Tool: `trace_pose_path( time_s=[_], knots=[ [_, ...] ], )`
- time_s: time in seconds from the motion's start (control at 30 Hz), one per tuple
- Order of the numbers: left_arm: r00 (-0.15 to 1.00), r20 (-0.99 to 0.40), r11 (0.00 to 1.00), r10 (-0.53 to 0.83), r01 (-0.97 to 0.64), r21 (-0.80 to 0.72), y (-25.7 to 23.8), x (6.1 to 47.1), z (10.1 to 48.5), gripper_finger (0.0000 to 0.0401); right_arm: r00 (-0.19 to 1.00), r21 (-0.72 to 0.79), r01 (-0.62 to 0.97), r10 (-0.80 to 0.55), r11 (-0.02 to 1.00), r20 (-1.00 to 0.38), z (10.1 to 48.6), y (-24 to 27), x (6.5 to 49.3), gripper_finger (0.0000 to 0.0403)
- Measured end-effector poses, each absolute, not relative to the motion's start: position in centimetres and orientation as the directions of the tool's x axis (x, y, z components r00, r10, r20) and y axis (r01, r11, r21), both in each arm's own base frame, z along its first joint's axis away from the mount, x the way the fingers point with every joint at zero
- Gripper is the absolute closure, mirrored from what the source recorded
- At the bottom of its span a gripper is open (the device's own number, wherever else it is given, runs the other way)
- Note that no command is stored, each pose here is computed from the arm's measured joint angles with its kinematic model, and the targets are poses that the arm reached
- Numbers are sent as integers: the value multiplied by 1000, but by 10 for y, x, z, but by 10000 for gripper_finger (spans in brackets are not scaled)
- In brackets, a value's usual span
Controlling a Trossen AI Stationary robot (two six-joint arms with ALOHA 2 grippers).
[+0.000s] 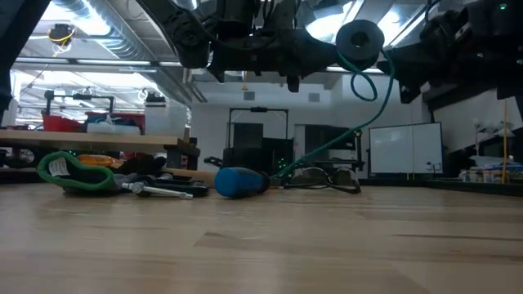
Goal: Coil cords
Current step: Coil the wire in the cable spool
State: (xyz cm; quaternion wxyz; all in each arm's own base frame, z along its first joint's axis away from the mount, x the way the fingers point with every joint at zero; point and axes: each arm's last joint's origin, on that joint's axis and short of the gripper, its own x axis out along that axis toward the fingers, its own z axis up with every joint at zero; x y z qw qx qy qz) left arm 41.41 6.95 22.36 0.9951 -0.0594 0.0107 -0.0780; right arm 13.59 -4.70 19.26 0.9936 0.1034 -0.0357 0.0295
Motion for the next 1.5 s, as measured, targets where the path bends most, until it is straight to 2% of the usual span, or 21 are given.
trace_pose_path(
  time_s=[0.4,0.7,1.2,1.5],
  knots=[
    [987,-34,981,-159,154,-114,69,414,221,401,989,216,-146,140,965,43,199,-50,149,281],
    [986,-36,981,-161,156,-115,69,414,221,401,990,220,-141,136,965,36,199,-51,150,281],
    [988,-32,983,-150,146,-111,70,414,221,401,976,217,-218,215,952,35,199,-49,150,281],
    [988,-32,983,-154,150,-108,69,414,221,401,982,218,-190,187,957,36,199,-49,150,281]
  ],
)
